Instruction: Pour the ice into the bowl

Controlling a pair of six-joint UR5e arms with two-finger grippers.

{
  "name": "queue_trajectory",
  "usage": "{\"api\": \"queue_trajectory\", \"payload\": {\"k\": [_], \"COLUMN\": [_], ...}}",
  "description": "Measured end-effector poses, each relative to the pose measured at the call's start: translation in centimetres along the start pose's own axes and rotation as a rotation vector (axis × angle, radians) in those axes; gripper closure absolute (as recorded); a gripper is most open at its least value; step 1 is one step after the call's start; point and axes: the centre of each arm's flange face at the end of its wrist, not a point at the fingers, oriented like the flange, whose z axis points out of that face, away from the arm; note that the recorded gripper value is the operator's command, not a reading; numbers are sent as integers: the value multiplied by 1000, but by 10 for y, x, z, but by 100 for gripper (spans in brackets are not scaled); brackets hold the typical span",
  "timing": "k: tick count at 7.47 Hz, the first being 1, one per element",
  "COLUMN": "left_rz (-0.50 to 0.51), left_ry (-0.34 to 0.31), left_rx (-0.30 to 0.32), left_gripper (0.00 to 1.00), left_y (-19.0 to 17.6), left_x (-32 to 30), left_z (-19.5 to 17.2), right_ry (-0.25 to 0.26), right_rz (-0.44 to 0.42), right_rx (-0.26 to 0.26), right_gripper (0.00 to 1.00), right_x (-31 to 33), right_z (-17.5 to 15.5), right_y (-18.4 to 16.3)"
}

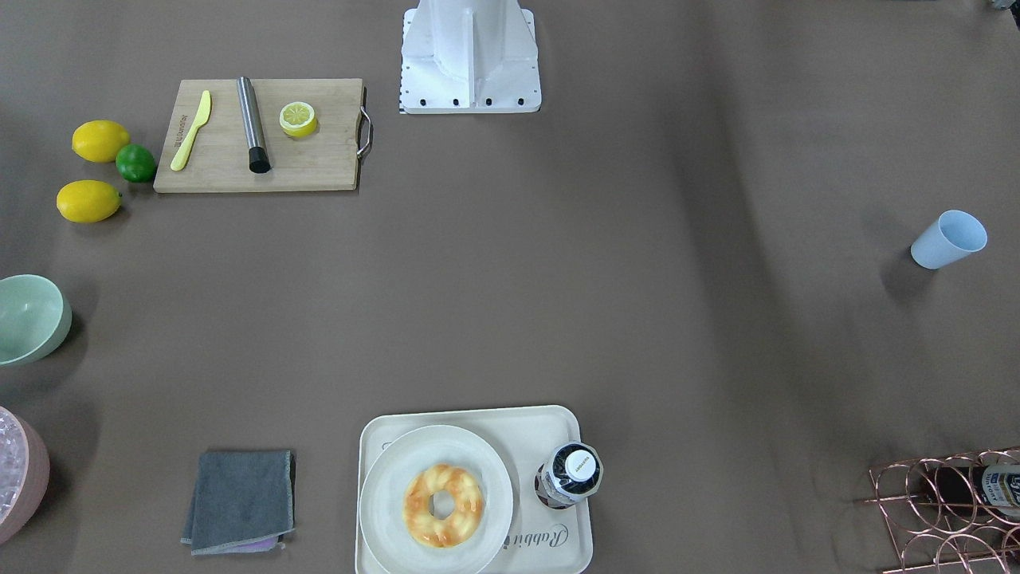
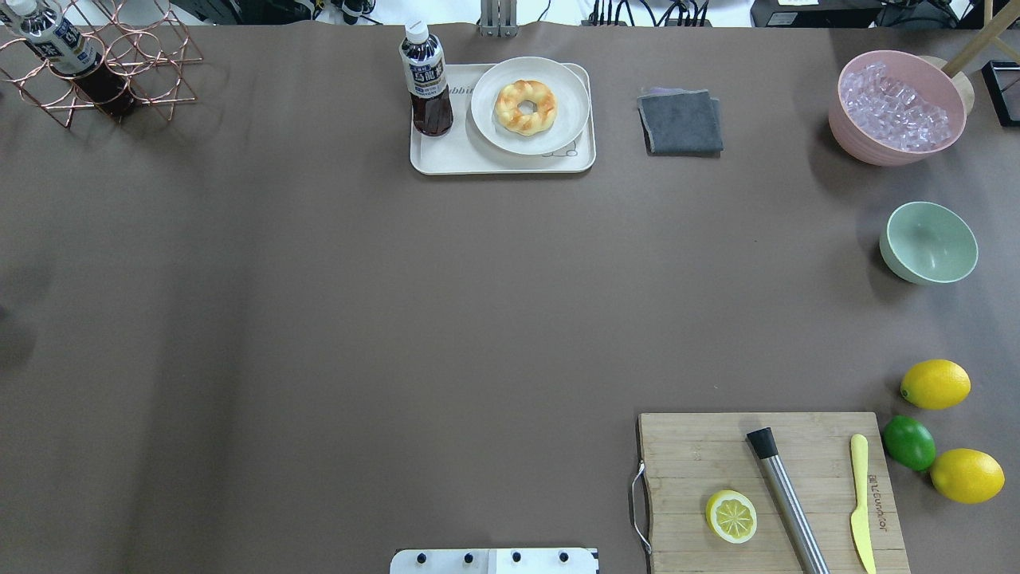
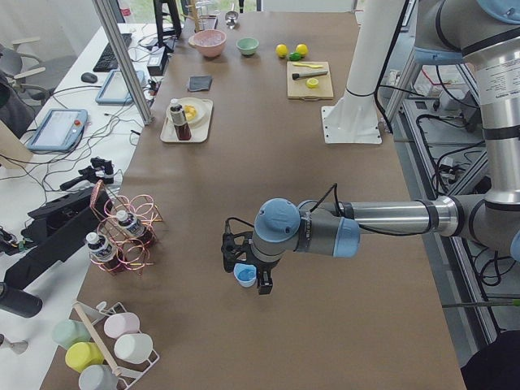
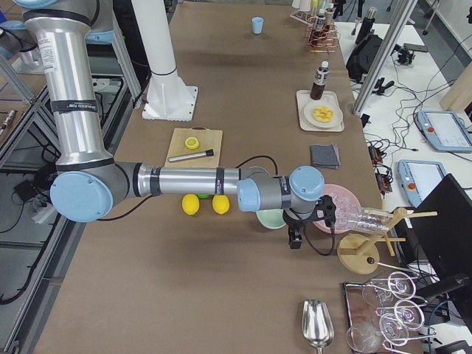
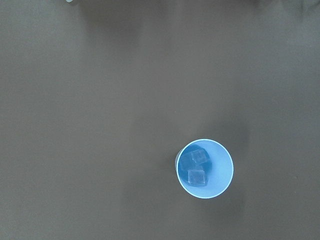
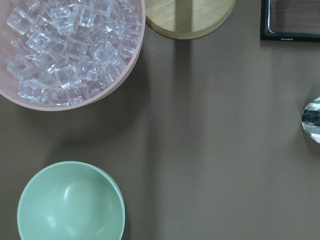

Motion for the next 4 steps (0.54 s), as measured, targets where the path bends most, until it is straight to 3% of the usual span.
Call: {"api": "queue_trajectory", "payload": {"k": [4], "left_rz": [0], "left_ry": [-1], "left_rx": [1], "left_gripper": [3], "left_y": [-1], "left_x": [1], "left_z": [0], "right_ry": [9], "right_rz": [23], "right_rx": [1], "right_gripper": [1], "right_x": [3], "right_z": [-1], "right_y": [2]}}
